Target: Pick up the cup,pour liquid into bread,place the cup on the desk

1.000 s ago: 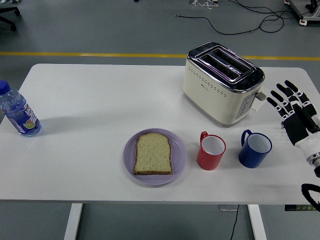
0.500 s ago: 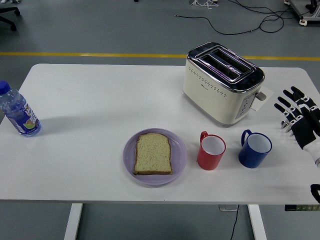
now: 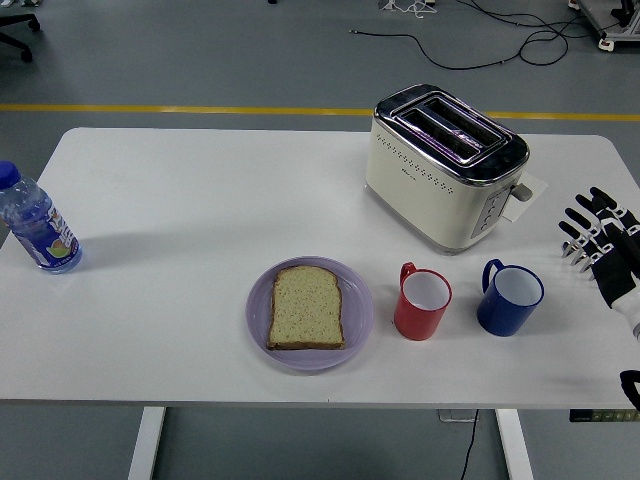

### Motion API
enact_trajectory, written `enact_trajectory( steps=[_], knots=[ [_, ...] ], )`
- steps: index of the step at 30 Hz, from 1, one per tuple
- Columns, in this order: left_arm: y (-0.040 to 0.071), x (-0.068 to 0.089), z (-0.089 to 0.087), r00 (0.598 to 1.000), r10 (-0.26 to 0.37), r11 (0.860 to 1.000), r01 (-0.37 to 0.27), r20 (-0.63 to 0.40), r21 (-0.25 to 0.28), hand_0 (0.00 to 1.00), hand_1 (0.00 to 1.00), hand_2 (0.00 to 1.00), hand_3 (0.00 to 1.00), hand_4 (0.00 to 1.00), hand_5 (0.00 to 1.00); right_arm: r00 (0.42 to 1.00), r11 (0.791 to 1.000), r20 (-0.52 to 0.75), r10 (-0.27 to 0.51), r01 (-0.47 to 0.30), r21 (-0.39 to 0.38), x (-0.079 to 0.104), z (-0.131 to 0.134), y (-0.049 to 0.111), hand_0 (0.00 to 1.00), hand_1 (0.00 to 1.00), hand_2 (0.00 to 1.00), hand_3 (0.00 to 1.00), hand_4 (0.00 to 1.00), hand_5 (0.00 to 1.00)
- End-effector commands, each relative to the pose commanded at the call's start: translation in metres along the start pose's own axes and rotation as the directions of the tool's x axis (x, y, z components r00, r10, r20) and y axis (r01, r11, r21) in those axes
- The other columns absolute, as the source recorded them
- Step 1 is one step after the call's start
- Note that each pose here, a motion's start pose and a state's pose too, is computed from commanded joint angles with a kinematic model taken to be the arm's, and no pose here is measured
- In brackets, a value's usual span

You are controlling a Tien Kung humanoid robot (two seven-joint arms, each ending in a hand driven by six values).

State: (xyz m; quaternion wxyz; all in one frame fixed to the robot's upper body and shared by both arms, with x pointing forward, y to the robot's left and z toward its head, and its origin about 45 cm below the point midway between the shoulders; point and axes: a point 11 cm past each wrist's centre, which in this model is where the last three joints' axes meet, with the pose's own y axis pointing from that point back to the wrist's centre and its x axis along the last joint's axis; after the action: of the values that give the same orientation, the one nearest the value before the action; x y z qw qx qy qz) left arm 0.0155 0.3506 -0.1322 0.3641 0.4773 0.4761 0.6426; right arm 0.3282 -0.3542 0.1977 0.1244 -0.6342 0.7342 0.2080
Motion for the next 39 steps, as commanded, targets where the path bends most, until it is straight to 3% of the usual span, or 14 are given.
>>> enact_trajectory(
  steps=[32,39],
  knots=[
    [0.0,0.001,-0.007,1.0,0.001,1.0,-0.001,0.027,0.011,0.635,0.644,0.662,0.512,0.233,0.843,0.996,0.996,0.031,0.084,-0.085,0.037,0.012,-0.003,0.003,0.653,0.556,0.641,0.608,0.612,0.217],
    [0.0,0.001,-0.007,1.0,0.0,1.0,0.0,0.026,0.012,0.634,0.645,0.662,0.512,0.234,0.843,0.992,0.987,0.064,0.113,-0.119,0.106,0.016,-0.013,0.005,0.638,0.549,0.627,0.6,0.602,0.2]
  ],
)
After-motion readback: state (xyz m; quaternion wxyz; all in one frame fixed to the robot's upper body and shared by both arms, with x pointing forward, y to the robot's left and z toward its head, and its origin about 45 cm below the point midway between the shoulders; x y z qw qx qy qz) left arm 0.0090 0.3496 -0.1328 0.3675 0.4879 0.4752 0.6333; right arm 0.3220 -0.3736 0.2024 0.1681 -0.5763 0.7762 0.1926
